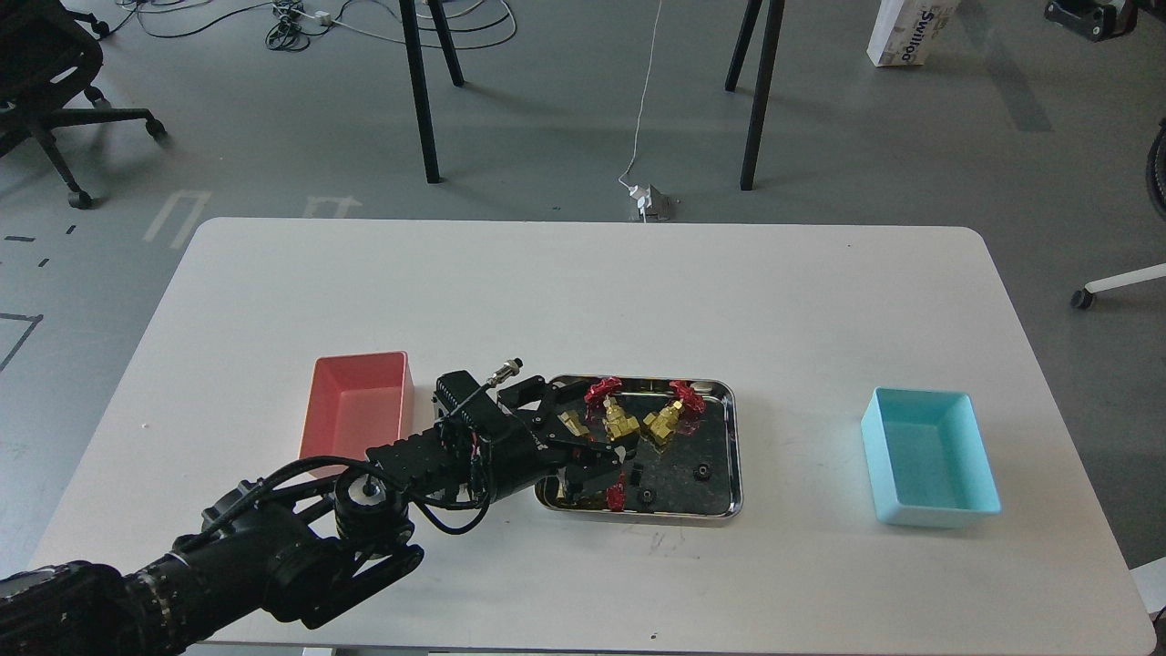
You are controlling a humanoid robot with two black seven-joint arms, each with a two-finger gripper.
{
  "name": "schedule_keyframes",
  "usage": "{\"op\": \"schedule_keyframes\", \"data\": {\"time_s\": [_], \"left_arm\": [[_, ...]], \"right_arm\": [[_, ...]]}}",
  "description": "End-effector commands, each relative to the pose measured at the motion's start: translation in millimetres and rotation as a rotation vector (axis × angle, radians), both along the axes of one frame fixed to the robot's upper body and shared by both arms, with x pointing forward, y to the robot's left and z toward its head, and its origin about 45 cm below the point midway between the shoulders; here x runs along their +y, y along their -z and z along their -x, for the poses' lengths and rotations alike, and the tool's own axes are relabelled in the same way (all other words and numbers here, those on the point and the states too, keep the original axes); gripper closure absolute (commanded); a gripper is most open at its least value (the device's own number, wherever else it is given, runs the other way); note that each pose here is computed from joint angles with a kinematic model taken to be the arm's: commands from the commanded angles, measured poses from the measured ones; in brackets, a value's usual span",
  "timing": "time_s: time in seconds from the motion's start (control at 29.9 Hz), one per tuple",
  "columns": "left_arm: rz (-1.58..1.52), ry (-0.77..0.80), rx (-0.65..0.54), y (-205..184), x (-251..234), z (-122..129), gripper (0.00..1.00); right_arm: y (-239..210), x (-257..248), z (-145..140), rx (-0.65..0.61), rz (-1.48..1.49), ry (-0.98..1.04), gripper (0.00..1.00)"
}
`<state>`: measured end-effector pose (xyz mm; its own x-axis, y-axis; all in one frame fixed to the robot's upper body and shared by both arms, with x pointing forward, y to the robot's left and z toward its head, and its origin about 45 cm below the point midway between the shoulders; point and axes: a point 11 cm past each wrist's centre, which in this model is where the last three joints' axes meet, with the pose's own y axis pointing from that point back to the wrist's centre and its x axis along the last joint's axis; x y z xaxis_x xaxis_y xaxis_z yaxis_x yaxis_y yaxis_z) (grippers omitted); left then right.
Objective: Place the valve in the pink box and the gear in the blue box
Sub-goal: 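Lower the left gripper into the tray and grasp a brass valve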
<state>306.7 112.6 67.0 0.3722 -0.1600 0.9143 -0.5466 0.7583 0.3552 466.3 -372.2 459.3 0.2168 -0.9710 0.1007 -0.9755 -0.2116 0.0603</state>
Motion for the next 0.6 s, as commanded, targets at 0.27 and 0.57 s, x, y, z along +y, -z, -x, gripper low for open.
{"op": "schedule_keyframes", "data": {"time_s": [0.27, 0.57], "left_arm": [[-0.044, -0.012, 0.029, 17, 14, -2, 0.22], [-0.051, -0.029, 0.032, 19, 15, -1, 0.61]], "right_arm": [[-2, 0, 0, -0.006, -0.001, 0.001, 0.01], [0, -1, 0, -0.006, 0.001, 0.004, 0.01]]}}
